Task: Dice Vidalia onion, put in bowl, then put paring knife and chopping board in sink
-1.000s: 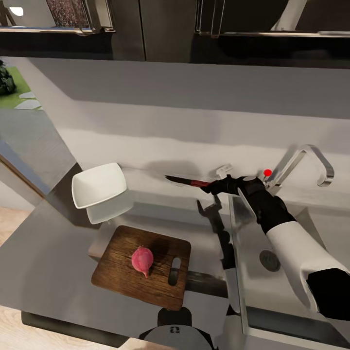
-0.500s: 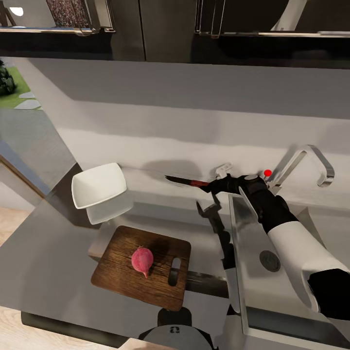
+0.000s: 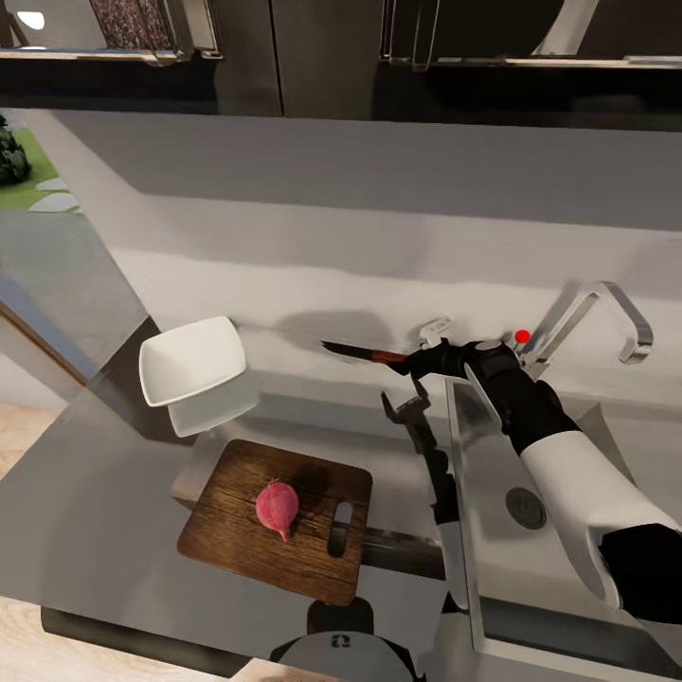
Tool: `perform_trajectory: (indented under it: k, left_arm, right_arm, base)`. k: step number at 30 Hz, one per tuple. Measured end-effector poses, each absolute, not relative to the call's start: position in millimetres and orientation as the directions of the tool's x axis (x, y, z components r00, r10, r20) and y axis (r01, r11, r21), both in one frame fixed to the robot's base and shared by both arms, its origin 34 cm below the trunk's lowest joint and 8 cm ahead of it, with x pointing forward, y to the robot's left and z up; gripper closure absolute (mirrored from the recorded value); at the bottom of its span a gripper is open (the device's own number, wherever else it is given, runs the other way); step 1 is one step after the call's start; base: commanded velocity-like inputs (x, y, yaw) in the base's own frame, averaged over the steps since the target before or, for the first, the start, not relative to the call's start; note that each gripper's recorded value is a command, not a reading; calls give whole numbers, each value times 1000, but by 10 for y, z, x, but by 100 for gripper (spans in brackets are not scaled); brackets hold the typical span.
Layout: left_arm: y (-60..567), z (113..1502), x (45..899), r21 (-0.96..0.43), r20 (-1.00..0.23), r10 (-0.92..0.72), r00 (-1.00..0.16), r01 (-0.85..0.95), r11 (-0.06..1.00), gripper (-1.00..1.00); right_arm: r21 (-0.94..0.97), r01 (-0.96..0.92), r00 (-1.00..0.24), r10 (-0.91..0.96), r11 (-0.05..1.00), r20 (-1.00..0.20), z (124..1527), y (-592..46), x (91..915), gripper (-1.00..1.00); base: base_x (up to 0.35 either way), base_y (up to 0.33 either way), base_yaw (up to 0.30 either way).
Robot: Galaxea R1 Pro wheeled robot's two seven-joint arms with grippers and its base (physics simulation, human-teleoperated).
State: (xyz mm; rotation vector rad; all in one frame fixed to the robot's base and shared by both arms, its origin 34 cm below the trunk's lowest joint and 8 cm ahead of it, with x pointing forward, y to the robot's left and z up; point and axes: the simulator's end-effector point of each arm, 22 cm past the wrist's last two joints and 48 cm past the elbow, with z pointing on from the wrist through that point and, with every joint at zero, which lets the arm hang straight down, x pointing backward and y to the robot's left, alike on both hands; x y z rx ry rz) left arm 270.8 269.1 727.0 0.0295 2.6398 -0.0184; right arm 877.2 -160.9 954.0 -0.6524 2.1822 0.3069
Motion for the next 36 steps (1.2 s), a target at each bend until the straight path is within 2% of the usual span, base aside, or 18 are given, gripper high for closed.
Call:
perform_trajectory:
  k: [36]
  left_arm:
    - [2692,7205,2591,-9,-444,18,-896,24,1000,-100]
  right_arm:
    - [20,-548,-563,-351,836,-748,9218,-1629,8742,-100]
  base:
    - [2,0,0]
